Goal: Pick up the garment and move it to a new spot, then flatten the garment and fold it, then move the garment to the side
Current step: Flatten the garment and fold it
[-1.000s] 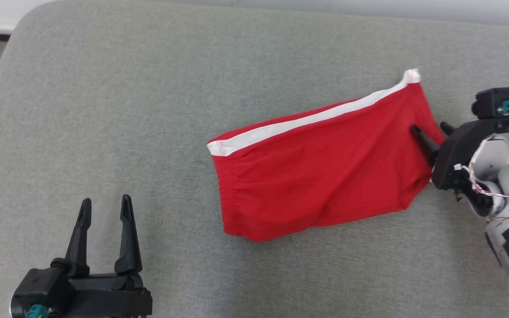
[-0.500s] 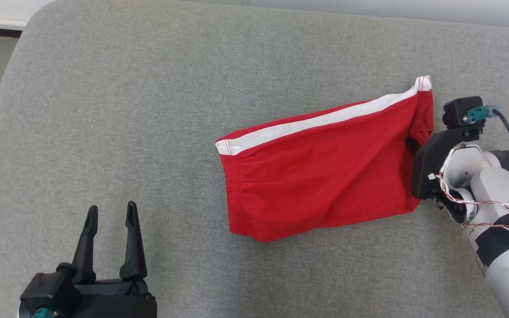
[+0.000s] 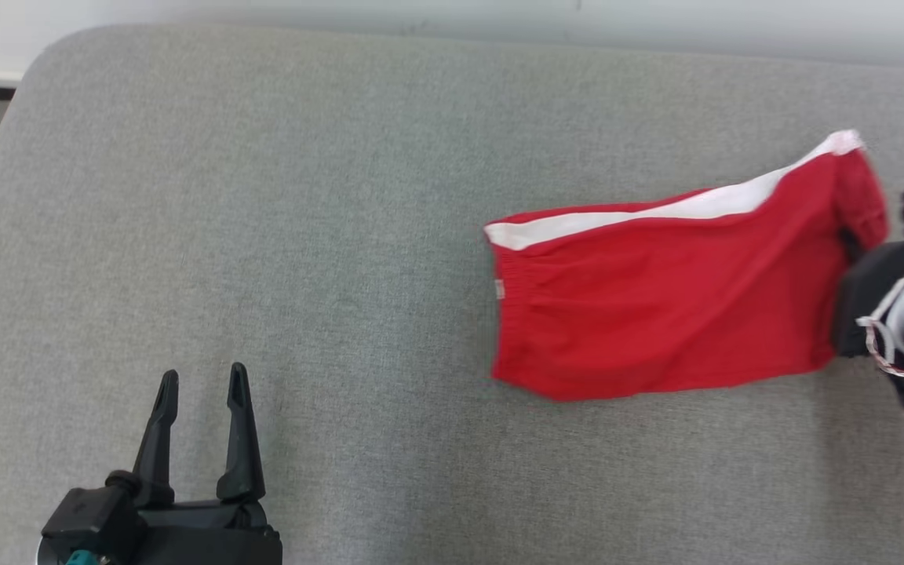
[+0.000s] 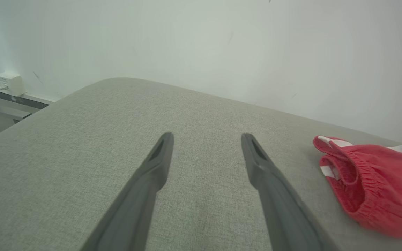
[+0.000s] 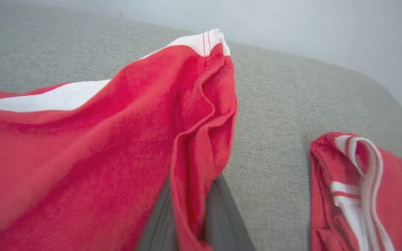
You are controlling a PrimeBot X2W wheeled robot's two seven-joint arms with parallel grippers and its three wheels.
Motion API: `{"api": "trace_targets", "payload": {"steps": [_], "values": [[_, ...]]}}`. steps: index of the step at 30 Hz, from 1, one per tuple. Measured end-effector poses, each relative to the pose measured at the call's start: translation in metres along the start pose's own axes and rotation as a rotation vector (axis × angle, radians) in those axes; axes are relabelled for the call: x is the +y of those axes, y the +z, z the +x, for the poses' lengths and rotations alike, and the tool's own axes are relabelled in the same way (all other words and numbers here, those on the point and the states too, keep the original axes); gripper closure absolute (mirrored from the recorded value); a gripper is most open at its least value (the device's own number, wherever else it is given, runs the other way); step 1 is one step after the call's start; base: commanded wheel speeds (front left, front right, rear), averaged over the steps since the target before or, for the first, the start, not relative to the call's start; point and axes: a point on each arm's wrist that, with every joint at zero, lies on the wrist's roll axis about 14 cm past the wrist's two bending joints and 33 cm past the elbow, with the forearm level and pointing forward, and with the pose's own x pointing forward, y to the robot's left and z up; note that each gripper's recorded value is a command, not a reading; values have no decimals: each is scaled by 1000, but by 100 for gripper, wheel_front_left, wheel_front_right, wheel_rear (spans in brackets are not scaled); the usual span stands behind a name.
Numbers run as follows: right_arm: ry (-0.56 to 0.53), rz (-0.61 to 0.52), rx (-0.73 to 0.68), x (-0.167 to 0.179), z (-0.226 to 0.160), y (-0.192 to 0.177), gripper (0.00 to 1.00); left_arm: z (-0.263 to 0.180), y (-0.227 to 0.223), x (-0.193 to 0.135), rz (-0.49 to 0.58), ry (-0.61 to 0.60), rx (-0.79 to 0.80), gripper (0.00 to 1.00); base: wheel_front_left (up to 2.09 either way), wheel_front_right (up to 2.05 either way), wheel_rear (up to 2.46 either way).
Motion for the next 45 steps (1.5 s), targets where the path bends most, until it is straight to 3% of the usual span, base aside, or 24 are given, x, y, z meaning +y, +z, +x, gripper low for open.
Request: {"api": "trace_targets", "payload": {"steps": [5, 13, 21, 41, 42, 43, 44, 45], "values": [[-102, -6, -53, -35, -25, 10, 100, -4, 2, -5, -9, -15, -4, 0, 0, 0, 0], [-203, -63, -98, -58, -67, 20, 100, -7, 6, -17, -25, -50, -17, 0, 0, 0, 0], [-70, -150, -159, 7, -79, 48, 100, -10, 12, -22, -41, -67, -31, 0, 0, 0, 0], [256, -279, 23, 141, -32, 27, 100, -25, 12, 0, -44, 3, -22, 0, 0, 0, 0], [267, -280, 22, 145, -32, 27, 95, -26, 12, 1, -43, 7, -22, 0, 0, 0, 0], [277, -278, 22, 149, -31, 27, 33, -26, 12, 2, -42, 10, -20, 0, 0, 0, 0], [288, -267, 12, 153, -32, 29, 0, -27, 11, 2, -42, 12, -19, 0, 0, 0, 0], [302, -249, -5, 157, -33, 33, 0, -27, 11, 3, -42, 13, -18, 0, 0, 0, 0]]}}
